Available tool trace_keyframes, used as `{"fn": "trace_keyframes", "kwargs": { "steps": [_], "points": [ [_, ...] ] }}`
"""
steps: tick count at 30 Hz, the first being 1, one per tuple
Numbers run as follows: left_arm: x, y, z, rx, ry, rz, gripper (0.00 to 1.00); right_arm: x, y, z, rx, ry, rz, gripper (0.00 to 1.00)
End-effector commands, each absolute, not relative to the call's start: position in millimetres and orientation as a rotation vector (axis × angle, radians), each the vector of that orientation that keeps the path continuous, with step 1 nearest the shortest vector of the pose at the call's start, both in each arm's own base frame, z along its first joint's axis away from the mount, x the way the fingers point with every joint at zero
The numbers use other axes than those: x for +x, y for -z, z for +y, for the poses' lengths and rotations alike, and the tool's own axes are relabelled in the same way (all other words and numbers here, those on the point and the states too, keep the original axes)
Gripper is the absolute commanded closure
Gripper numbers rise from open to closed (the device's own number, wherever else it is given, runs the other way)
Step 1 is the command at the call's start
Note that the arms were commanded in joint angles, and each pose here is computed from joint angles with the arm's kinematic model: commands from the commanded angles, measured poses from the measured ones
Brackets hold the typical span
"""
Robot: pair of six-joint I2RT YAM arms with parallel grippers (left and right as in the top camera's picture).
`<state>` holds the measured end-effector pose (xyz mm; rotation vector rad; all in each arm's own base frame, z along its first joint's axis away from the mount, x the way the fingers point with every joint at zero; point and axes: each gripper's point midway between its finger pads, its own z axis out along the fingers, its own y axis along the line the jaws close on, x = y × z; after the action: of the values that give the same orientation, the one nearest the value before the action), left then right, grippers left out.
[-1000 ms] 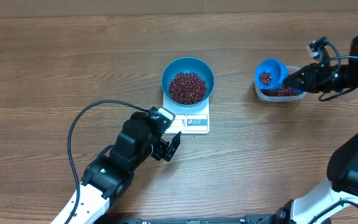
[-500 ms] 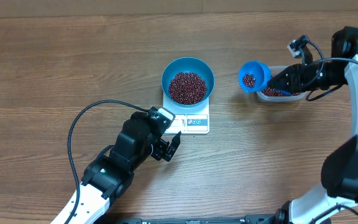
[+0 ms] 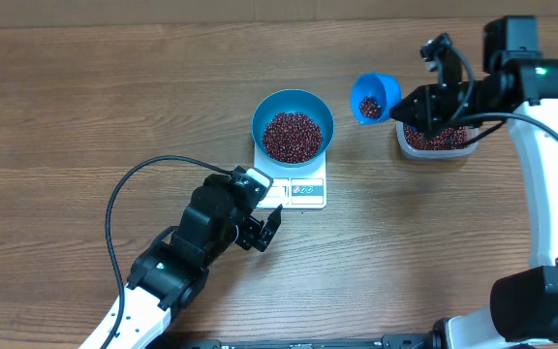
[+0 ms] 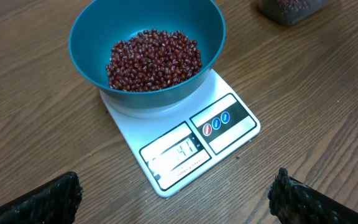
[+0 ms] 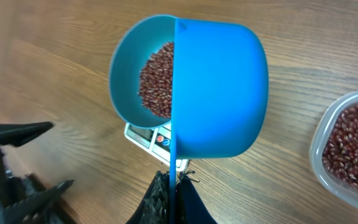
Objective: Scoop item into bowl and weigh 150g on scale
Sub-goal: 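Lift the filled scoop and carry it left toward the teal bowl, then tilt the scoop over the bowl to pour a small amount of beans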
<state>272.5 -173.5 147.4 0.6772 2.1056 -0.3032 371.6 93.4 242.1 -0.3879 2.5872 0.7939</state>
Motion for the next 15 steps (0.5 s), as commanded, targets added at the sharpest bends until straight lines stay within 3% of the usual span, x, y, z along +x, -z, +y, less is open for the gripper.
{"fn": "trace_keyframes", "kwargs": {
  "steps": [1, 15],
  "points": [
    [275, -146, -171, 0.679, 0.281, 2.108, 0.00, 372, -252, 106, -0.356, -0.712, 2.597, 0.96],
    [275, -145, -170, 0.679, 0.281, 2.109, 0.00, 365, -246, 159, -0.487, -0.577, 2.611, 0.96]
  ]
}}
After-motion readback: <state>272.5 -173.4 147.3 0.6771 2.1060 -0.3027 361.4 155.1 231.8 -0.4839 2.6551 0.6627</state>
